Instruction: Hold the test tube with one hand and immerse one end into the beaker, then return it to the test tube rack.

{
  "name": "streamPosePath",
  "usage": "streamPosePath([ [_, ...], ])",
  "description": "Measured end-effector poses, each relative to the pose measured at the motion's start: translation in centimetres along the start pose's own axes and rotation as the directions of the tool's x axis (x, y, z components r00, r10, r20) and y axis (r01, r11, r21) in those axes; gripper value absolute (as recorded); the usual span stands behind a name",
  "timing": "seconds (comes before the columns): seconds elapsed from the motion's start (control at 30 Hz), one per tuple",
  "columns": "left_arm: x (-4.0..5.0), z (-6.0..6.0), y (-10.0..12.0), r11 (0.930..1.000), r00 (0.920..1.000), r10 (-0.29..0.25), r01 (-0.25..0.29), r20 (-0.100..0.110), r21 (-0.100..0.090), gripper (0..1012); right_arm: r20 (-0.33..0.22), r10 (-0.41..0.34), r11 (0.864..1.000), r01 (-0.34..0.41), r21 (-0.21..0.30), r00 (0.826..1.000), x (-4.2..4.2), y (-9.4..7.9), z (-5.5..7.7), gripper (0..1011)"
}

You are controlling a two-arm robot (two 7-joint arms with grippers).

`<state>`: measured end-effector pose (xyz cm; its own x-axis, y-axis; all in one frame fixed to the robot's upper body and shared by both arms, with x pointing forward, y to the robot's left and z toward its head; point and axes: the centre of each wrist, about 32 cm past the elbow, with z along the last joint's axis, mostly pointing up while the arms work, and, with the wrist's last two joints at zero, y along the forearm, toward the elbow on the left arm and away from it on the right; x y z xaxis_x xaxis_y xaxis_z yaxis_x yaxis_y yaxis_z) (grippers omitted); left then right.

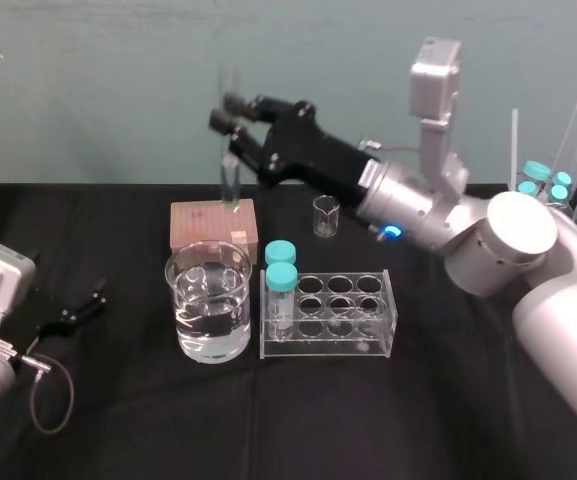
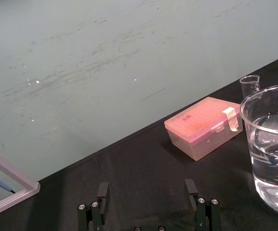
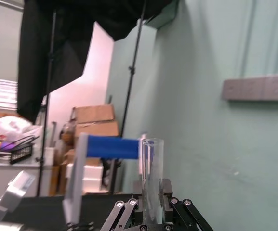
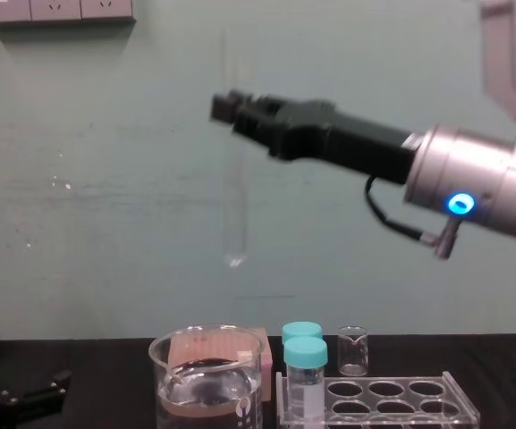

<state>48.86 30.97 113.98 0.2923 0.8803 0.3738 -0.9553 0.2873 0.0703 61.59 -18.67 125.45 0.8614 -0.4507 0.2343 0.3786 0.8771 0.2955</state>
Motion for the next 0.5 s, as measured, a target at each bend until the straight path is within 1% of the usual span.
streamPosePath([
  [0.1, 0.00, 0.0, 0.0, 1.0000, 1.0000, 0.000, 0.000, 0.000, 0.000, 1000, 0.028, -0.038, 0.999, 0.038, 0.016, 0.999, 0.52, -0.8, 0.9, 225],
  [0.13, 0.00, 0.0, 0.0, 1.0000, 1.0000, 0.000, 0.000, 0.000, 0.000, 1000, 0.040, -0.061, 0.998, 0.060, 0.022, 0.997, 0.75, -1.3, 1.4, 225],
  [0.23, 0.00, 0.0, 0.0, 1.0000, 1.0000, 0.000, 0.000, 0.000, 0.000, 1000, 0.057, -0.097, 0.995, 0.096, 0.026, 0.994, 1.03, -2.1, 1.9, 225],
  [0.27, 0.00, 0.0, 0.0, 1.0000, 1.0000, 0.000, 0.000, 0.000, 0.000, 1000, 0.068, -0.123, 0.992, 0.121, 0.025, 0.990, 1.13, -2.8, 2.2, 225],
  [0.3, 0.00, 0.0, 0.0, 1.0000, 1.0000, 0.000, 0.000, 0.000, 0.000, 1000, 0.072, -0.133, 0.991, 0.132, 0.025, 0.988, 1.16, -3.1, 2.3, 225],
  [0.33, 0.00, 0.0, 0.0, 1.0000, 1.0000, 0.000, 0.000, 0.000, 0.000, 1000, 0.081, -0.161, 0.987, 0.160, 0.020, 0.984, 1.17, -3.9, 2.4, 225],
  [0.43, 0.00, 0.0, 0.0, 1.0000, 1.0000, 0.000, 0.000, 0.000, 0.000, 1000, 0.089, -0.196, 0.981, 0.196, 0.009, 0.977, 1.06, -5.0, 2.6, 225],
  [0.47, 0.00, 0.0, 0.0, 1.0000, 1.0000, 0.000, 0.000, 0.000, 0.000, 1000, 0.093, -0.224, 0.974, 0.225, 0.000, 0.970, 0.93, -5.8, 2.7, 225],
  [0.5, 0.00, 0.0, 0.0, 1.0000, 1.0000, 0.000, 0.000, 0.000, 0.000, 1000, 0.094, -0.236, 0.971, 0.238, -0.006, 0.967, 0.81, -6.2, 2.7, 225],
])
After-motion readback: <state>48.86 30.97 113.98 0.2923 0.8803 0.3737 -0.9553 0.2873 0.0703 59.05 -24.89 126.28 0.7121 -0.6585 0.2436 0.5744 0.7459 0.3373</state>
